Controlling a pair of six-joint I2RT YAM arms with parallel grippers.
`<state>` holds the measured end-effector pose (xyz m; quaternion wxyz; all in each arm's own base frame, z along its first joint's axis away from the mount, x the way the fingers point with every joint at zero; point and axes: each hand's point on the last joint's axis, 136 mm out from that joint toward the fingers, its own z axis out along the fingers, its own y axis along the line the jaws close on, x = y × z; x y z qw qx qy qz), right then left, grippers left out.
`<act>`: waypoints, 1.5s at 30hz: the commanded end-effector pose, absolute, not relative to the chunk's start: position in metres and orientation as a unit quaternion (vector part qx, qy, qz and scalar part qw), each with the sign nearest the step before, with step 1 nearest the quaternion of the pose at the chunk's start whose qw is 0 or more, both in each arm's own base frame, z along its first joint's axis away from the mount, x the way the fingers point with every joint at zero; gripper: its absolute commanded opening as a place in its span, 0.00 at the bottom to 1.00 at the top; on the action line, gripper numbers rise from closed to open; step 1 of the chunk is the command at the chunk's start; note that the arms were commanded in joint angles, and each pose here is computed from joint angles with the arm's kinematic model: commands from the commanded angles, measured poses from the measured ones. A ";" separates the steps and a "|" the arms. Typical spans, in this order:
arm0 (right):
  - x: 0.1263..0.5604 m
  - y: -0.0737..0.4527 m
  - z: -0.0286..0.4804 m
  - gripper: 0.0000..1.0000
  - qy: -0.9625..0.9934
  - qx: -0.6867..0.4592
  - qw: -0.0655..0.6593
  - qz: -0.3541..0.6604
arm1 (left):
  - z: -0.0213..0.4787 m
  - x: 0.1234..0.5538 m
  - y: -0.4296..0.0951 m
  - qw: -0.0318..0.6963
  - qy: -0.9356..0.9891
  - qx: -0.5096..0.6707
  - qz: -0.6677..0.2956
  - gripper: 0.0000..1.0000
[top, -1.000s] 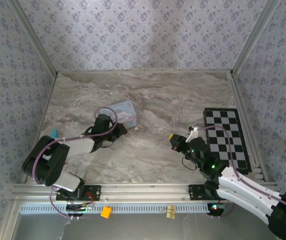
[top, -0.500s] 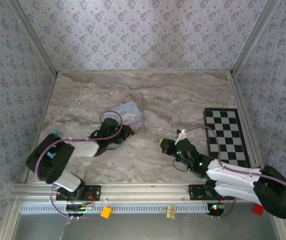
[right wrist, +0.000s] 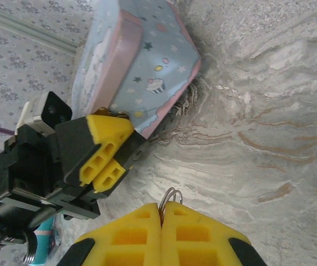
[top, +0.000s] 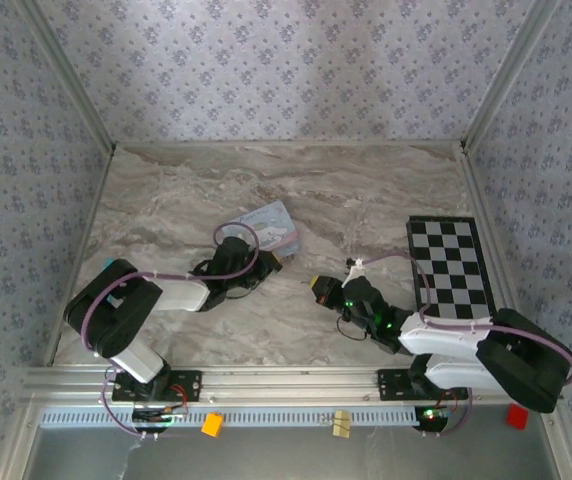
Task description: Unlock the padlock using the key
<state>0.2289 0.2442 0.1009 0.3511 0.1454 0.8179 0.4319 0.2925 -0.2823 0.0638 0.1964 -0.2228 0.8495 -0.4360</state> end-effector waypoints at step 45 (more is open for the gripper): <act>0.244 0.271 0.134 0.00 0.753 0.238 0.313 0.528 | 0.105 0.289 -0.302 0.144 0.777 -0.293 -0.539 0.06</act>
